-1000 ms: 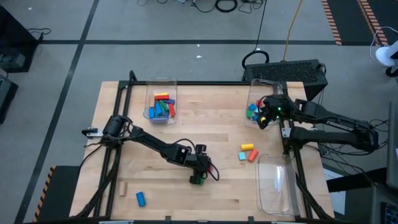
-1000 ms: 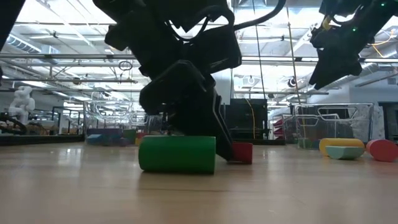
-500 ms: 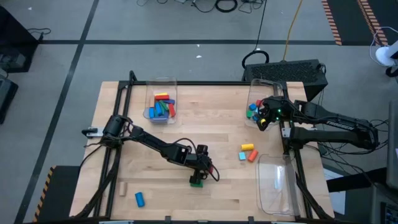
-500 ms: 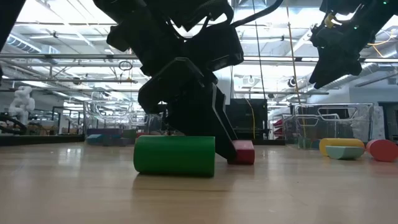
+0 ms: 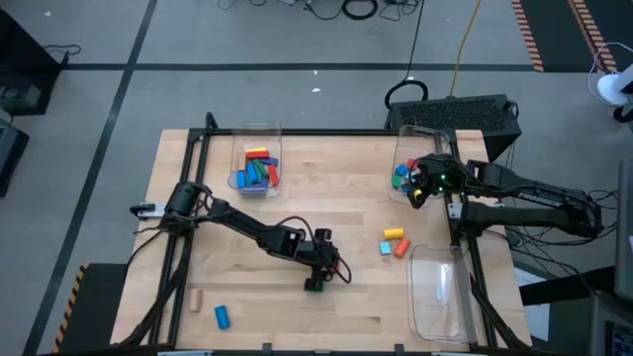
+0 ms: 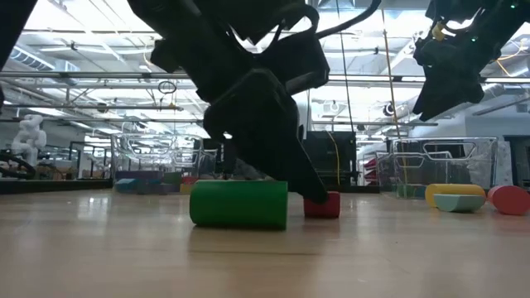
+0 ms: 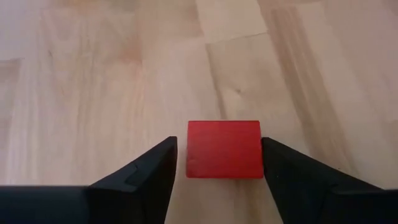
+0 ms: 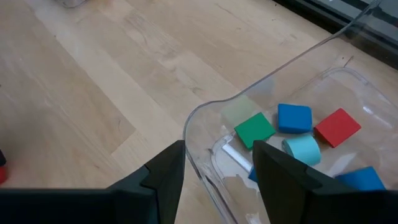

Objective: Sort blocks by size
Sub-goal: Put the red half-circle block into the top right transparent bin

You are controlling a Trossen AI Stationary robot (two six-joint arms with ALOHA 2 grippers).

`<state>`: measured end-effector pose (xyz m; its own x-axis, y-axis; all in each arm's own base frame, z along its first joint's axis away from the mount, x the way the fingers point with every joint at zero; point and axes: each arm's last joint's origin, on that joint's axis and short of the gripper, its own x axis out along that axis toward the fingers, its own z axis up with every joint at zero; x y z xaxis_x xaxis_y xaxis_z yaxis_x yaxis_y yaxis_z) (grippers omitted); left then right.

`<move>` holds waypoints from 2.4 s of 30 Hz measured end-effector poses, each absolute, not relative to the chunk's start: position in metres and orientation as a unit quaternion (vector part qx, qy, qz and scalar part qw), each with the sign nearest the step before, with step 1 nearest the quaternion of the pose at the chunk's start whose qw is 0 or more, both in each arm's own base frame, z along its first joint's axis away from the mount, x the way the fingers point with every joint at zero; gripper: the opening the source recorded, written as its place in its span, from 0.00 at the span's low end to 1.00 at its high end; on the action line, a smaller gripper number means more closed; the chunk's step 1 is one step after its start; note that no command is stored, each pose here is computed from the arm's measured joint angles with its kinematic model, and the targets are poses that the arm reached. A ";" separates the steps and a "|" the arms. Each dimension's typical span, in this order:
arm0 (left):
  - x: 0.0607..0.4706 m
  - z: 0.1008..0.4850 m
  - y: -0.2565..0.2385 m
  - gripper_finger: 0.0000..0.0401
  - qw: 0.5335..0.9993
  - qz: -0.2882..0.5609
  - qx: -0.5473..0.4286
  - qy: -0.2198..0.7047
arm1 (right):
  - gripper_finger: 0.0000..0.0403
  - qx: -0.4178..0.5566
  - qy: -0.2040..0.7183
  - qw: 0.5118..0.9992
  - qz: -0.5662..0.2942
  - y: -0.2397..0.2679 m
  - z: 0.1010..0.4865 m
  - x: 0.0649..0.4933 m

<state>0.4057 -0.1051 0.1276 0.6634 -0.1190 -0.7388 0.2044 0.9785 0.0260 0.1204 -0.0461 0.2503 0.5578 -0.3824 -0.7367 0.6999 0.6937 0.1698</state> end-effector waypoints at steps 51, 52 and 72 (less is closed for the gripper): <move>0.441 0.186 -0.034 0.44 0.952 -0.136 -0.080 0.262 | 0.42 -0.175 0.342 0.923 0.009 0.075 0.234 0.179; 0.442 0.188 -0.030 0.44 0.952 -0.142 -0.090 0.256 | 0.42 -0.200 0.340 0.919 0.008 0.080 0.231 0.181; 0.443 0.190 -0.011 0.44 0.946 -0.163 -0.133 0.245 | 0.42 -0.389 0.310 0.867 0.003 0.110 0.197 0.220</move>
